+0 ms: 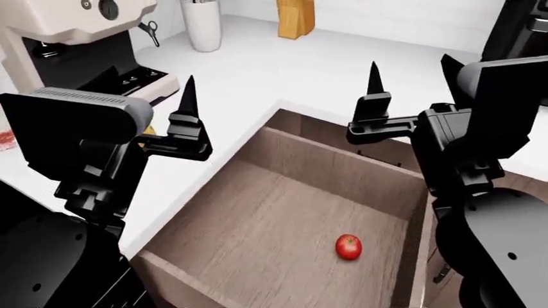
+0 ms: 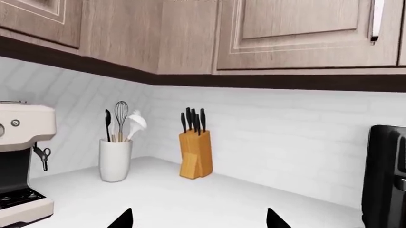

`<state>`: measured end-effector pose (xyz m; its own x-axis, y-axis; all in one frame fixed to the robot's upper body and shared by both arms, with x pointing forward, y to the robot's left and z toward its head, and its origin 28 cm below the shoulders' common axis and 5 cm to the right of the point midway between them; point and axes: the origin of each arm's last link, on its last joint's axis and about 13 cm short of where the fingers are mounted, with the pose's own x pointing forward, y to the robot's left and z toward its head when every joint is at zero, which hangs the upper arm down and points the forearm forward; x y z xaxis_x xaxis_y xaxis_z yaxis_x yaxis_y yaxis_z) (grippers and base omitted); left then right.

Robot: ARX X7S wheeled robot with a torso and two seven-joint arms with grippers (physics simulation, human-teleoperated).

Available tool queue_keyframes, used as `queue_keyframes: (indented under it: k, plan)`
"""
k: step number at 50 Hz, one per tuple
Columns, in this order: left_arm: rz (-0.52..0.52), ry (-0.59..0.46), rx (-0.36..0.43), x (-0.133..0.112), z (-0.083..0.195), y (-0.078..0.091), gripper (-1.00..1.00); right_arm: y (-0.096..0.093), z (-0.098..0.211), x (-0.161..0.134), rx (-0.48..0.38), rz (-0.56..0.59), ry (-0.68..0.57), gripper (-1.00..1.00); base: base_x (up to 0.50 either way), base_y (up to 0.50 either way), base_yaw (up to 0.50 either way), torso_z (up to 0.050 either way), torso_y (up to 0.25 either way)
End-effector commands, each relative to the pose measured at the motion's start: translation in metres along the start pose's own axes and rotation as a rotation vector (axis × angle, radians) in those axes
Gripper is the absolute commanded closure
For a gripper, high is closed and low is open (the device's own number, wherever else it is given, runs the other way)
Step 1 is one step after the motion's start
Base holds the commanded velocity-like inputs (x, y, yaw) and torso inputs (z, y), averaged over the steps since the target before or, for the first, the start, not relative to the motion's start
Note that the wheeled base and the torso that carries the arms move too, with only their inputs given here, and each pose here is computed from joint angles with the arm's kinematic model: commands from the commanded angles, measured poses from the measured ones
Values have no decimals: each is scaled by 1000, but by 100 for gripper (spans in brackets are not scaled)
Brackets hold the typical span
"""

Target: Close the right drawer.

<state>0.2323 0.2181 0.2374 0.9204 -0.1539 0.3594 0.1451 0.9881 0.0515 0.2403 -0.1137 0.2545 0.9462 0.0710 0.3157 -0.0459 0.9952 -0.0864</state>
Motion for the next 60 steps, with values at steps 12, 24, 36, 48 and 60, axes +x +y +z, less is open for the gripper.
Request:
queue_keyframes:
  k: [12, 24, 36, 48, 60]
  plan:
    - [-11, -1, -3, -1, 0, -2, -100, -1, 2, -3, -4, -5, -8, -100, 93, -175, 0, 0, 0]
    - [-8, -1, -12, -3, -2, -1, -100, -3, 7, -8, -25, -8, -6, -100, 0, 0, 0, 0, 0]
    - [-31, -7, -18, -3, 0, -5, -100, -29, 13, -48, -73, -106, 25, -100, 0, 0, 0, 0, 0]
    - [-55, -16, -22, -6, 1, -6, -100, -52, 16, -71, -96, -188, 96, -100, 0, 0, 0, 0, 0]
    - [-68, -19, -34, -8, -1, -5, -100, -64, 6, -96, -137, -201, 238, -100, 0, 0, 0, 0, 0]
